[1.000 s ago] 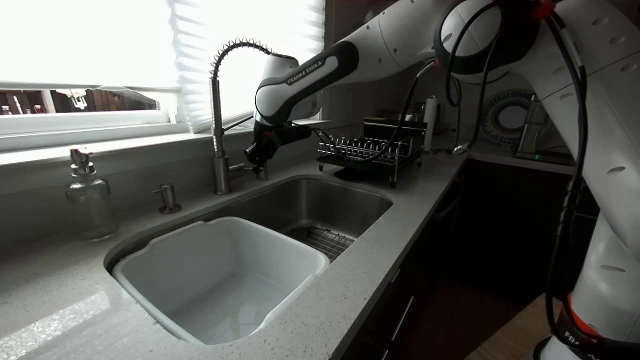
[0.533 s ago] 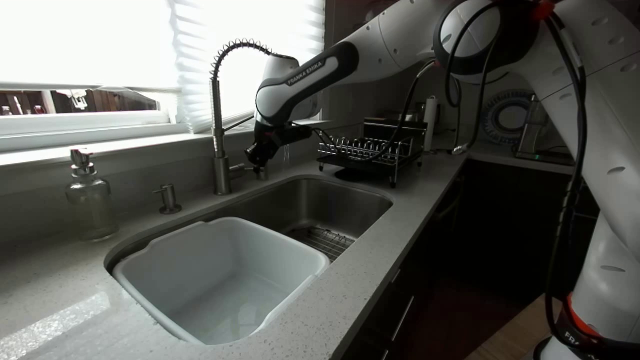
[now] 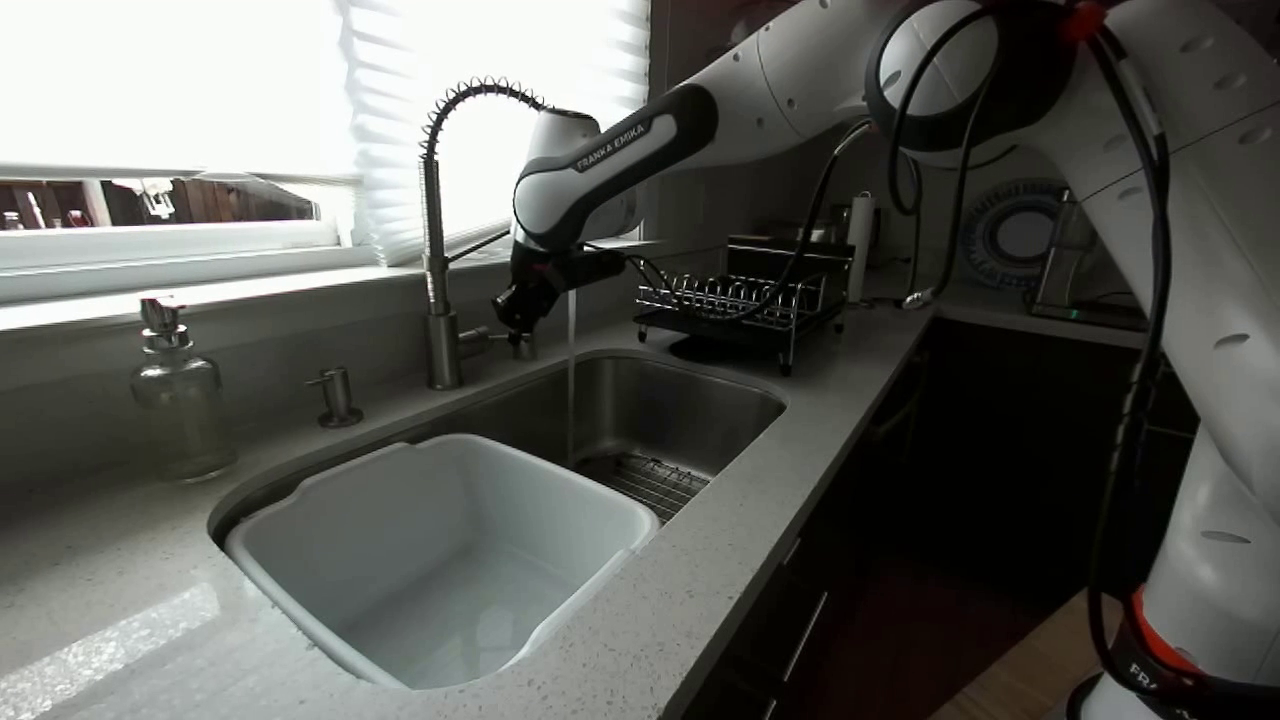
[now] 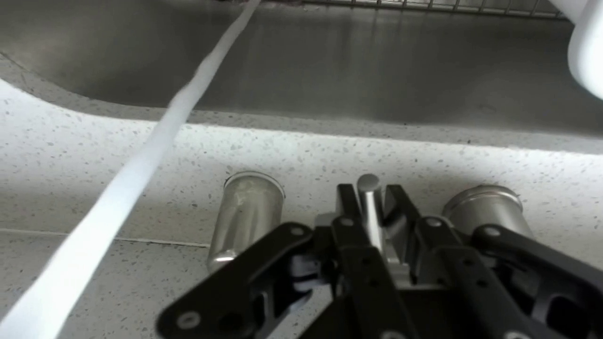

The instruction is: Open the tap using the faucet

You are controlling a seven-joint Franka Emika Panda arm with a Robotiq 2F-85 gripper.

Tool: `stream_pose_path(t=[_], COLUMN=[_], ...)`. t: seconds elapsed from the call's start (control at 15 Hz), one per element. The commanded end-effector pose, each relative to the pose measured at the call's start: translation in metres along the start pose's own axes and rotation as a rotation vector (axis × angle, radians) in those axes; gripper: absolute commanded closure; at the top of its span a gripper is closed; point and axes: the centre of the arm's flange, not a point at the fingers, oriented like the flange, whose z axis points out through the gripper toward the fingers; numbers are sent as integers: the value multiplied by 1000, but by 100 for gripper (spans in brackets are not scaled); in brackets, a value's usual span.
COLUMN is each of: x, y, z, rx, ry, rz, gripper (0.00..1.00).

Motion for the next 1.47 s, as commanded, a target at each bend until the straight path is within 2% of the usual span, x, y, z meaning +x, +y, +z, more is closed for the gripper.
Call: stream_pose_path(t=[0.0,0.47,0.87,1.13,1.4], x=[2,2,2,2,2], y=[14,13,11,10,6], z=[3,2,2,2,2], rx=[-21,-14,-8,-6,3], ry=[-9,-12,-15,-17,-21], rz=[-6,-2,-3,-1,-3], gripper=[76,70,70,63,61])
